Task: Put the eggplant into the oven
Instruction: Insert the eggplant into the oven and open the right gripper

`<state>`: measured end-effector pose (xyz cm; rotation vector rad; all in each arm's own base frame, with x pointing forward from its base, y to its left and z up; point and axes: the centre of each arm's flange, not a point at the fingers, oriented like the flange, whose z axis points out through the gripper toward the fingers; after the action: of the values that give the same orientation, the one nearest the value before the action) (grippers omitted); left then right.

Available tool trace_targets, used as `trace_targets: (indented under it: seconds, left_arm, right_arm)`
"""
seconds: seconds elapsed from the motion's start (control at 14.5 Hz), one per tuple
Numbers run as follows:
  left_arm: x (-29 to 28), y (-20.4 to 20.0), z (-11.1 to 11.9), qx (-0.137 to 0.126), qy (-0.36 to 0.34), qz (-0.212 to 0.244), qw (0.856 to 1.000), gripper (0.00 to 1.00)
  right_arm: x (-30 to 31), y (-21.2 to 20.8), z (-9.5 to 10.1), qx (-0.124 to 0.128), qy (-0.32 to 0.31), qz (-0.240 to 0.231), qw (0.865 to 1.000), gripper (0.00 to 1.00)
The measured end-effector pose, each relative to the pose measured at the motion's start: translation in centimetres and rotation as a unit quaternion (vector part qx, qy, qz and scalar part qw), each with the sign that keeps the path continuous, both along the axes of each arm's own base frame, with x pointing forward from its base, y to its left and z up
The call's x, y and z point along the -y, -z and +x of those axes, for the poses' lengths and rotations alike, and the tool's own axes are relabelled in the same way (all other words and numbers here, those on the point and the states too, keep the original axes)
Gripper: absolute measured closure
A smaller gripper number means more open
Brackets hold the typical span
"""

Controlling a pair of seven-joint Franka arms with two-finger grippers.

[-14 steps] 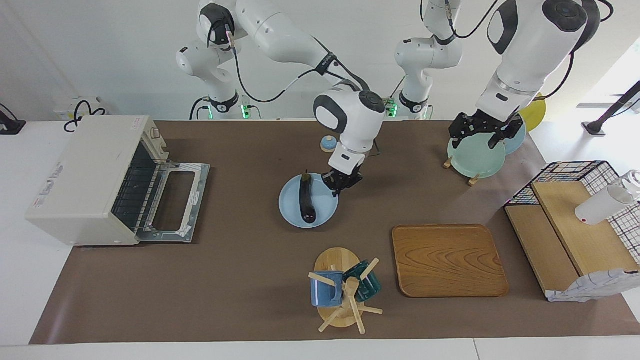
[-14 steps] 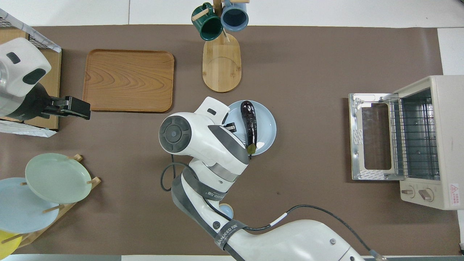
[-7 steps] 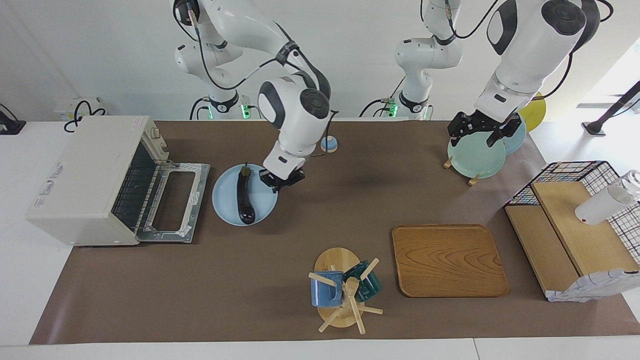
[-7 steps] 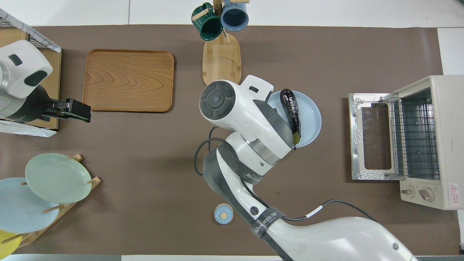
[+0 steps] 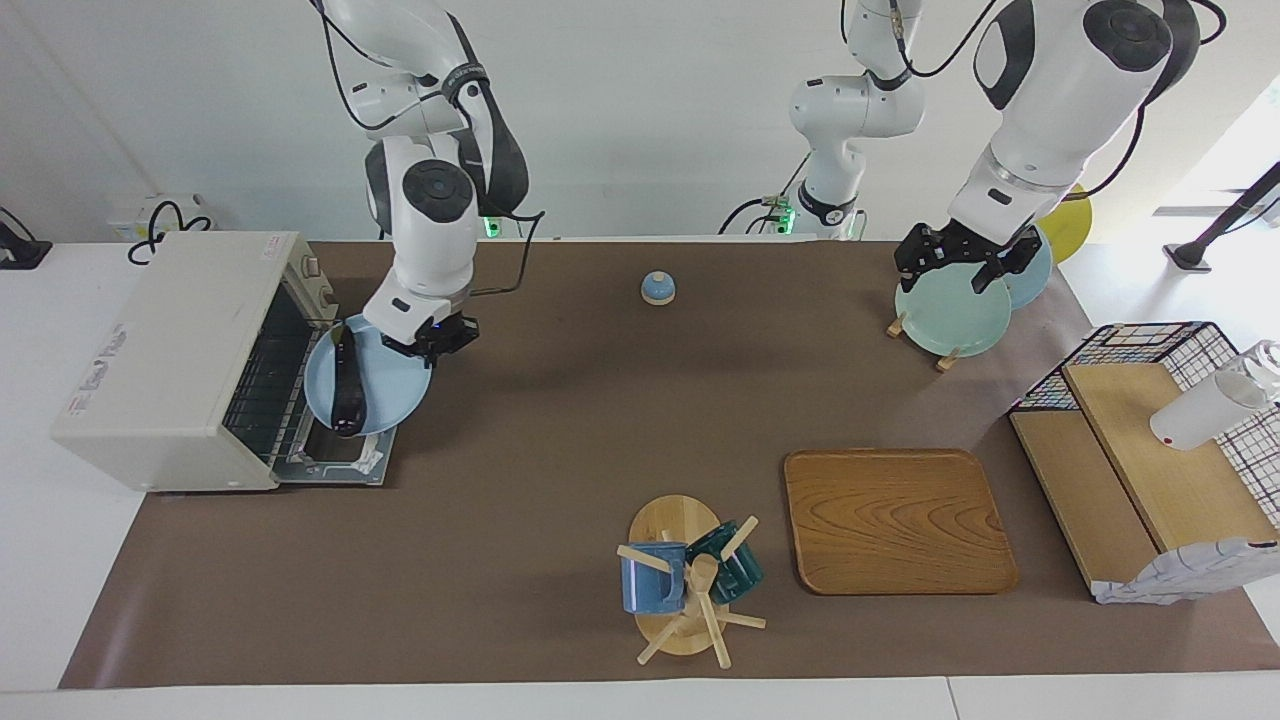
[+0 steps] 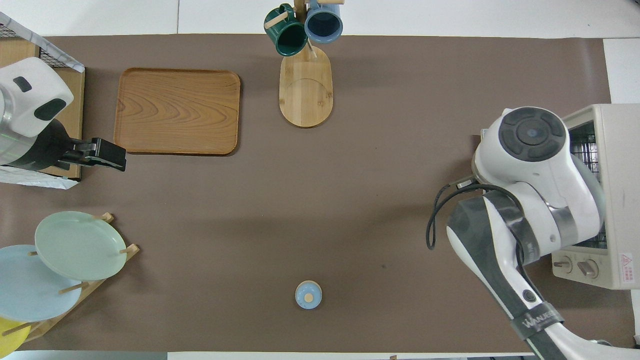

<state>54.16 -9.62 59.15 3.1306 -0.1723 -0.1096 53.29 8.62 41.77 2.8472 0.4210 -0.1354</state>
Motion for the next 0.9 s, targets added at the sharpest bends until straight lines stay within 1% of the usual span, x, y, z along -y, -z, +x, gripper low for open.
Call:
trace_targets:
  seconds: [0.21,0.55,0.62,0.76,0.9]
  left_arm:
    - [0.0,0.0,0.0,0.000,0.000,0.000,1.000,0.00]
    - [0.0,-0.1,0.0,0.001,0.000,0.000,1.000,0.00]
    - [0.0,-0.1,0.0,0.001,0.000,0.000,1.000,0.00]
    - [0.0,-0.1,-0.1,0.001,0.000,0.000,1.000,0.00]
    - [0.0,-0.2,-0.1,0.002,0.000,0.000,1.000,0.00]
  right_arm:
    - [5.5,0.4,-0.8,0.004,-0.018,0.012,1.000,0.97]
    - [10.8,0.8,-1.4,0.011,-0.062,0.021,0.998,0.97]
    - [11.6,1.3,-1.5,0.016,-0.064,0.023,0.998,0.97]
    - [12.2,2.7,-2.0,0.037,-0.068,0.028,0.997,0.97]
    - [12.5,3.8,-2.8,0.048,-0.070,0.032,0.996,0.97]
